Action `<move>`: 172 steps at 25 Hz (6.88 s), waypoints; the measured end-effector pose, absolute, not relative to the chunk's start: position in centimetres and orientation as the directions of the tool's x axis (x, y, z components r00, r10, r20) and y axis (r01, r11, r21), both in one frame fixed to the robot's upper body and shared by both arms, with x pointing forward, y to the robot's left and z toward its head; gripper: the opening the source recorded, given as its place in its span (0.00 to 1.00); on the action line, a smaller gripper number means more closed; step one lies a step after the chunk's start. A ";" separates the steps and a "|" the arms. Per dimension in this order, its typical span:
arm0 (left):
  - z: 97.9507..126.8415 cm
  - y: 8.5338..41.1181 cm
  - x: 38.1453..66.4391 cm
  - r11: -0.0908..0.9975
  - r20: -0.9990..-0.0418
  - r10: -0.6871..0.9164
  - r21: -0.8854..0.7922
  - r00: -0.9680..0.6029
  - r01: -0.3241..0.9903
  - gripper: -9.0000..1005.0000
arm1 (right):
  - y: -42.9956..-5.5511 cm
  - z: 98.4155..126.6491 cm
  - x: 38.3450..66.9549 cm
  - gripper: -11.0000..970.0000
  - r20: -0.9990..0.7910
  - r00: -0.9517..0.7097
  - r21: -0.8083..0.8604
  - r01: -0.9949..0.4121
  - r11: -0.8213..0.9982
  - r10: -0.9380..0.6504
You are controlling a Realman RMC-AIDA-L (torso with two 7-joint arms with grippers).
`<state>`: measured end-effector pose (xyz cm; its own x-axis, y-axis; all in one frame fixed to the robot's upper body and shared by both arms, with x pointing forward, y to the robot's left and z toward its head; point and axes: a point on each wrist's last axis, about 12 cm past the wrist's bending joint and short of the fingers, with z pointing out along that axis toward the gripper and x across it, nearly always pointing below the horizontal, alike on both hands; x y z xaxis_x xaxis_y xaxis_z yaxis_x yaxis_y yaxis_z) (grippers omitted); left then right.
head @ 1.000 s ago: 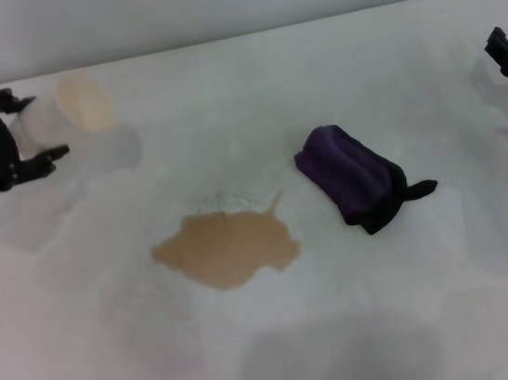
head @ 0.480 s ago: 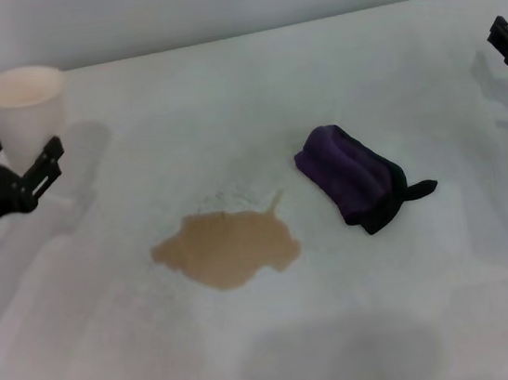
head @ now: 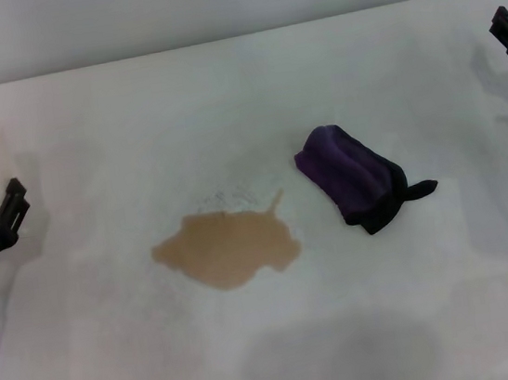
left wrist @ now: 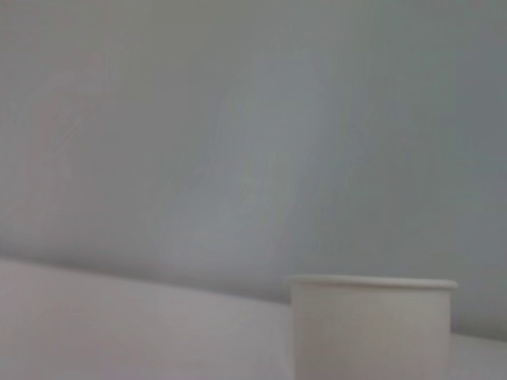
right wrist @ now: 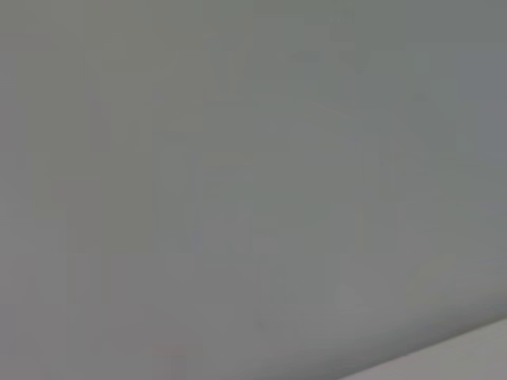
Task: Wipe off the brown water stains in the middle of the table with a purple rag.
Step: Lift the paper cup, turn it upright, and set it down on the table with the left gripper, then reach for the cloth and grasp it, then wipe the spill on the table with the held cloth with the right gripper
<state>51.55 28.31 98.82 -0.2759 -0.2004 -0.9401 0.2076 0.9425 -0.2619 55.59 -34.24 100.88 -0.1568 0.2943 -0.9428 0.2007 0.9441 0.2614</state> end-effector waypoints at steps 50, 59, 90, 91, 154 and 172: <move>97.3 26.8 47.7 0.939 -0.953 -0.113 -0.195 -0.281 0.284 0.87 | -34.5 101.6 56.2 0.89 -0.954 -0.137 0.239 0.184 0.953 0.266; 97.8 28.2 42.8 0.934 -0.959 -0.243 -0.272 -0.148 0.231 0.87 | -34.0 102.2 57.1 0.88 -0.957 -0.134 0.239 0.143 0.960 0.258; 99.5 31.9 42.5 0.954 -0.953 -0.298 -0.296 0.057 0.047 0.87 | -23.0 118.6 64.4 0.88 -0.674 -0.504 -0.198 -0.582 0.789 -0.540; 99.5 31.9 42.6 0.954 -0.952 -0.299 -0.296 0.060 0.044 0.87 | -22.6 119.2 63.8 0.88 -0.652 -0.503 -0.229 -0.582 0.780 -0.567; 100.0 31.8 45.1 0.956 -0.955 -0.292 -0.290 0.056 0.040 0.87 | -19.8 109.2 60.2 0.18 -0.369 -0.781 0.004 -0.543 0.840 -0.503; 99.9 31.9 44.9 0.956 -0.954 -0.294 -0.293 0.056 0.029 0.87 | -12.6 110.1 56.8 0.12 -0.485 -0.513 0.199 -0.853 0.482 -0.708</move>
<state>44.86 31.90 99.87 0.0562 -0.2944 -0.9540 0.0294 0.9556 -0.2931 56.80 -12.63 110.13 -0.5135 -0.7081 -0.4847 -0.8531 0.4822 0.1992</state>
